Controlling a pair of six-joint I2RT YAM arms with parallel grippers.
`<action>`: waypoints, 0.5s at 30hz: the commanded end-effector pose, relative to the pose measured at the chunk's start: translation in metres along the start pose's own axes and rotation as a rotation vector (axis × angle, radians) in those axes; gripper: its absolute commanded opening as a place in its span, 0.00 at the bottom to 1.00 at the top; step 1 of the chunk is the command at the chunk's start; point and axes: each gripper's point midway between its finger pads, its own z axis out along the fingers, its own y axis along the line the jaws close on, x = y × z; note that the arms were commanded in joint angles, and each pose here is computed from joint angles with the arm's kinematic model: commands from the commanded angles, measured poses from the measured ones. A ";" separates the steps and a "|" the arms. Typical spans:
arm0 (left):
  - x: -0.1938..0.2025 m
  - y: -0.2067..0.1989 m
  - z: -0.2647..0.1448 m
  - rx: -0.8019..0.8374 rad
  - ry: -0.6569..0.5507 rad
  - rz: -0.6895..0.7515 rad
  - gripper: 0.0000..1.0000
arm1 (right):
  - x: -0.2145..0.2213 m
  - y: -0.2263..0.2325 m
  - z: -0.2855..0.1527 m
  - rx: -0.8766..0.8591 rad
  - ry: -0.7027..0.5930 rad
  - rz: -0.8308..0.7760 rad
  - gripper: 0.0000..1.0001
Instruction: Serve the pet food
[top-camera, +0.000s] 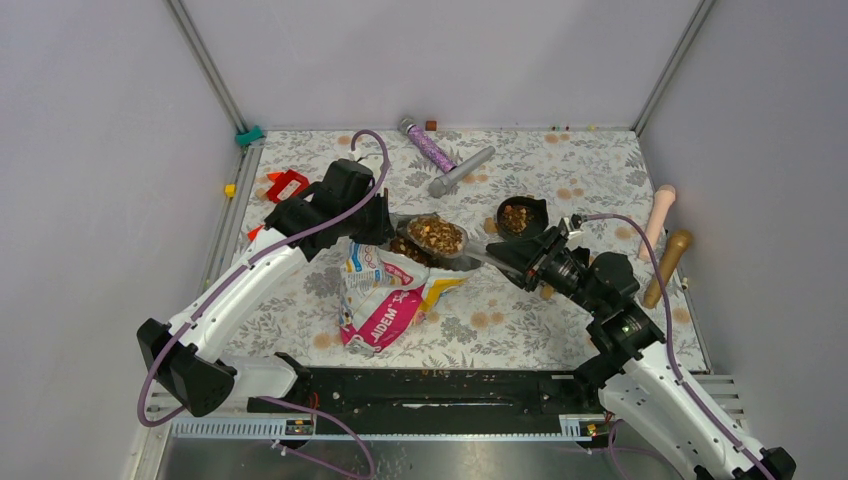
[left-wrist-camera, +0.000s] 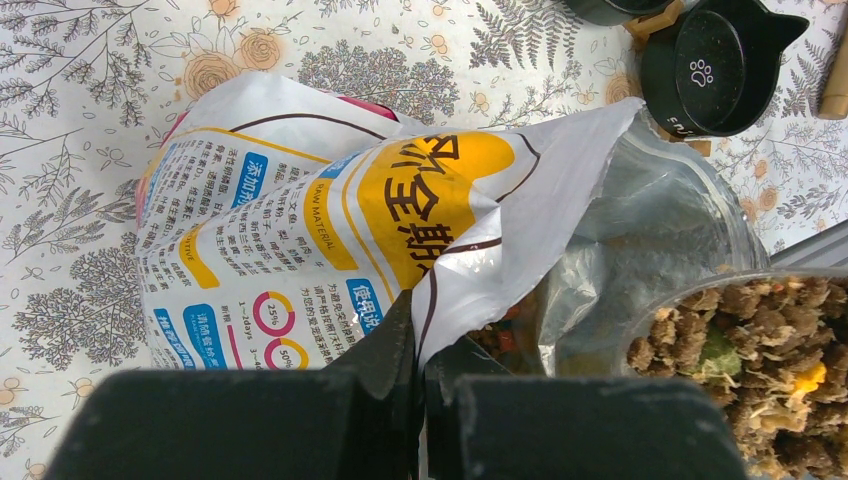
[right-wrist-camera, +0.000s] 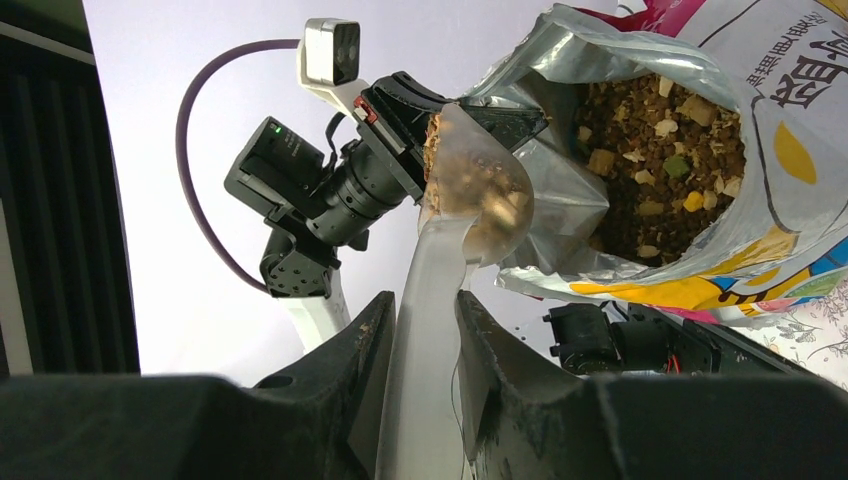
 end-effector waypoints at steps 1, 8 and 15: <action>-0.006 -0.008 -0.009 0.023 -0.025 0.006 0.00 | -0.004 0.027 -0.004 -0.095 -0.024 -0.010 0.00; -0.006 -0.007 -0.008 0.016 -0.023 0.004 0.00 | -0.010 0.032 -0.004 -0.115 -0.046 -0.011 0.00; -0.006 -0.007 -0.007 0.014 -0.023 0.003 0.00 | -0.021 0.037 -0.001 -0.134 -0.082 -0.009 0.00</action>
